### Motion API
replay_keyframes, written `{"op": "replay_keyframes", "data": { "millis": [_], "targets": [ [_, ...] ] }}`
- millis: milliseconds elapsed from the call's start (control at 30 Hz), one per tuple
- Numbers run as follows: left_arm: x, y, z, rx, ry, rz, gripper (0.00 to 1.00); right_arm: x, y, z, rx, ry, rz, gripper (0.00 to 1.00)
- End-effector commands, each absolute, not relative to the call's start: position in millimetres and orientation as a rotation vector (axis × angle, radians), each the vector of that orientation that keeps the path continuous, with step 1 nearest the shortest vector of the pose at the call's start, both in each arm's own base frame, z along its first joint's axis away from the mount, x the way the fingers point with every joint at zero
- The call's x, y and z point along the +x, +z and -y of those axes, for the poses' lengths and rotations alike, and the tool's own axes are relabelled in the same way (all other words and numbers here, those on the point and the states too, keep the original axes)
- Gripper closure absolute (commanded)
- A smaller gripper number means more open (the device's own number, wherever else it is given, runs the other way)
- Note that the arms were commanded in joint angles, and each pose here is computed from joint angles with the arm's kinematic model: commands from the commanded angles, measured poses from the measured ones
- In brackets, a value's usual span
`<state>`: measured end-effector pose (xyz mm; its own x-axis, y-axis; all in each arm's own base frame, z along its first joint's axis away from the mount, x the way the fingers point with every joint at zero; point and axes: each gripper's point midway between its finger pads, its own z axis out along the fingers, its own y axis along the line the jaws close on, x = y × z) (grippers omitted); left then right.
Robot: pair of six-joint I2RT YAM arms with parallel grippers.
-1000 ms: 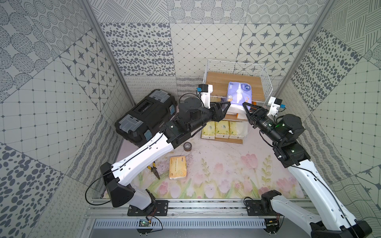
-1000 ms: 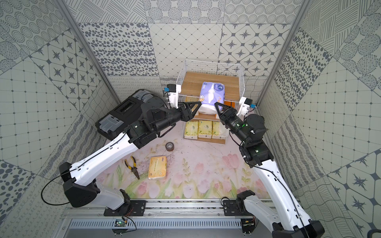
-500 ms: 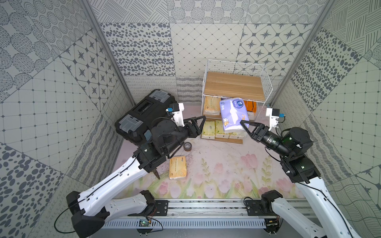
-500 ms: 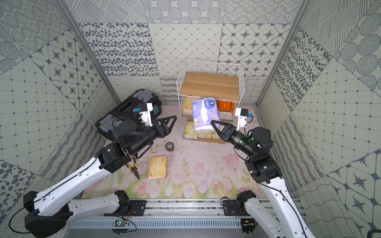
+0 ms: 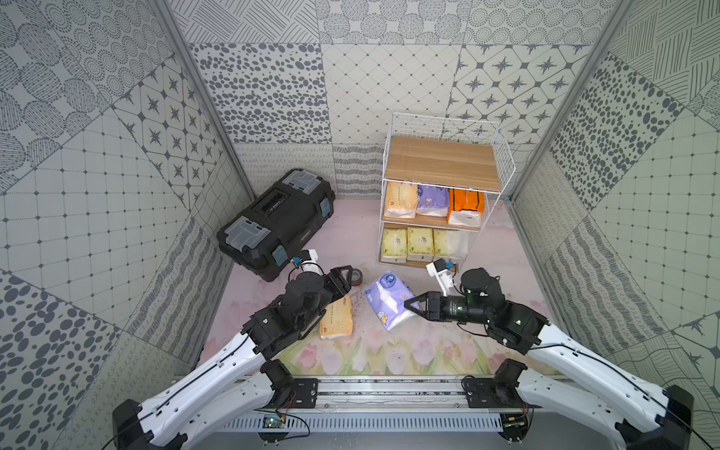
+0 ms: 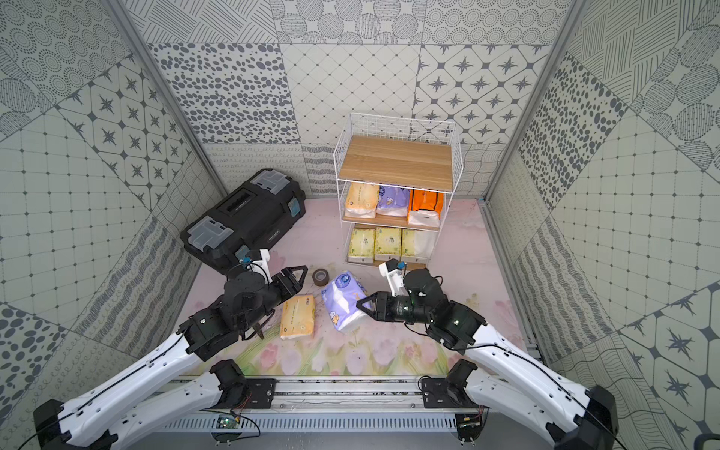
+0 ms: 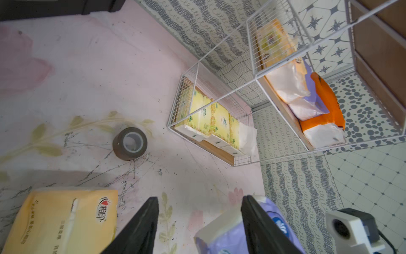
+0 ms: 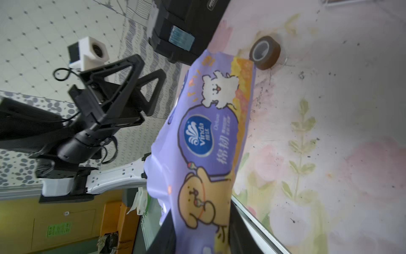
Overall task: Remove the tissue boxes from the shelf
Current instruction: Place the box of tissues at the center of the board.
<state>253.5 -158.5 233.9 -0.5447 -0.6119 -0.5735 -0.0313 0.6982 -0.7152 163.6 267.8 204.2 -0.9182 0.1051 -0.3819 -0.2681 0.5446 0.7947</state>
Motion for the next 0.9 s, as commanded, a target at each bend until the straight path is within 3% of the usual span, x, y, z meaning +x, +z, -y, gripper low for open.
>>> {"op": "replay_keyframes", "data": {
  "millis": [0, 233, 500, 567, 633, 700, 767, 867],
  "targets": [
    [247.2, 207.7, 132.8, -0.675, -0.776, -2.027, 0.36, 189.4, 206.1, -279.7, 0.001, 1.329, -2.271, 0.88],
    [248.8, 185.1, 129.8, -0.743, -0.774, -2.04, 0.36, 202.6, 151.8, -289.1, 0.222, 1.319, -2.276, 0.91],
    [255.4, 184.6, 134.6, -0.732, -0.785, -2.031, 0.36, 206.7, 123.4, -308.1, 0.219, 1.28, -2.328, 0.86],
    [256.7, 184.7, 136.3, -0.727, -0.786, -2.034, 0.36, 205.4, 110.0, -305.6, 0.217, 1.228, -2.374, 0.71],
    [257.8, 182.8, 138.3, -0.724, -0.789, -2.042, 0.36, 203.4, 96.0, -298.4, 0.204, 1.149, -2.433, 0.47],
    [258.5, 180.8, 140.7, -0.717, -0.793, -2.051, 0.36, 202.1, 84.7, -286.3, 0.18, 1.049, -2.494, 0.3],
    [259.6, 180.5, 144.5, -0.695, -0.797, -2.061, 0.36, 201.7, 76.0, -270.4, 0.146, 0.962, -2.552, 0.22],
    [262.9, 179.2, 151.9, -0.639, -0.783, -2.096, 0.36, 206.0, 75.1, -249.9, 0.09, 0.975, -2.605, 0.21]
  ]
}}
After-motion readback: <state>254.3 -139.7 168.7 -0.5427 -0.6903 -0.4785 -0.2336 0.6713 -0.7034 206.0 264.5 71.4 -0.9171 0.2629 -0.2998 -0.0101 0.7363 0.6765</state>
